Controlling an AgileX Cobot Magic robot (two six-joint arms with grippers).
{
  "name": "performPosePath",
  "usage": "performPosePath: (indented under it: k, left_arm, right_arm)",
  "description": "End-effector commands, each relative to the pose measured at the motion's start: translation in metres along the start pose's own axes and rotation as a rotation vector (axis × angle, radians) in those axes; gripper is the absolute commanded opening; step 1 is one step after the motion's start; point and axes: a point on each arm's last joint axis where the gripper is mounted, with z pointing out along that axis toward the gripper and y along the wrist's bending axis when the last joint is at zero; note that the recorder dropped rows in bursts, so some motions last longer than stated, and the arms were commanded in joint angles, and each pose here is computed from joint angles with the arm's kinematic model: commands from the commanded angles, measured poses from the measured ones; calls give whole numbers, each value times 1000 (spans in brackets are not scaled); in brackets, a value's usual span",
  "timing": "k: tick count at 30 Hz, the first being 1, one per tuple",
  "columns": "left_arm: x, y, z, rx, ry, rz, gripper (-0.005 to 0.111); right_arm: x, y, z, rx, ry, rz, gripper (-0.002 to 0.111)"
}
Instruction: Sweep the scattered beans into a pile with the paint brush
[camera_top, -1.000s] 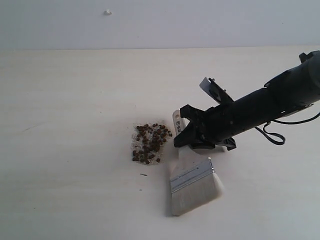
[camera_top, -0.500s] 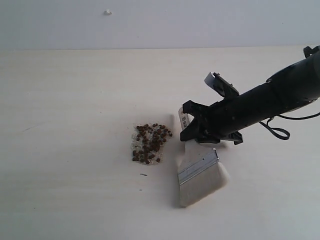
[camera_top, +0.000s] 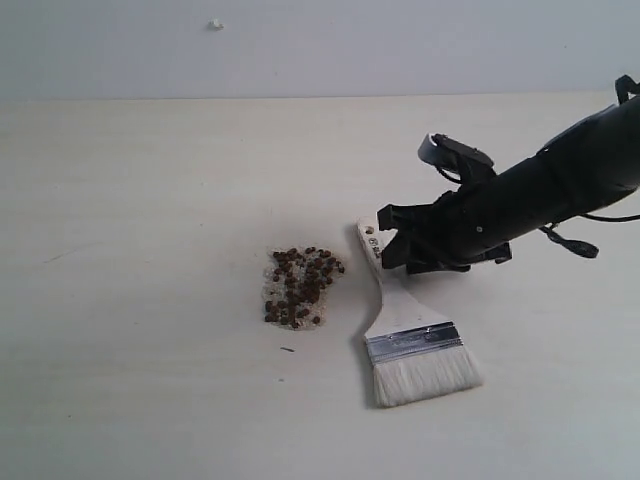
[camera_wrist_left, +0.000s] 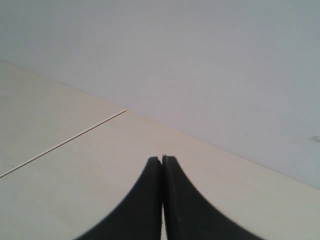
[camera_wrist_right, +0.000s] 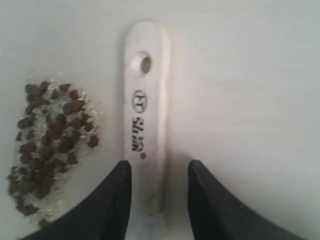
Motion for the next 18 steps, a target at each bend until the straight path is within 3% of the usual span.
performPosePath:
  k: [1, 6, 8, 12, 18]
  left_arm:
    - [1, 0, 0, 3, 0, -6, 0]
    - [1, 0, 0, 3, 0, -6, 0]
    - [1, 0, 0, 3, 0, -6, 0]
    - [1, 0, 0, 3, 0, -6, 0]
    - [1, 0, 0, 3, 0, -6, 0]
  right_arm:
    - [-11, -3, -18, 126, -115, -78, 38]
    - [-27, 7, -50, 197, -274, -77, 37]
    - [-28, 13, -67, 216, -323, -91, 31]
    - [-19, 23, -103, 253, -432, -102, 0]
    - [28, 40, -162, 223, -587, -118, 0]
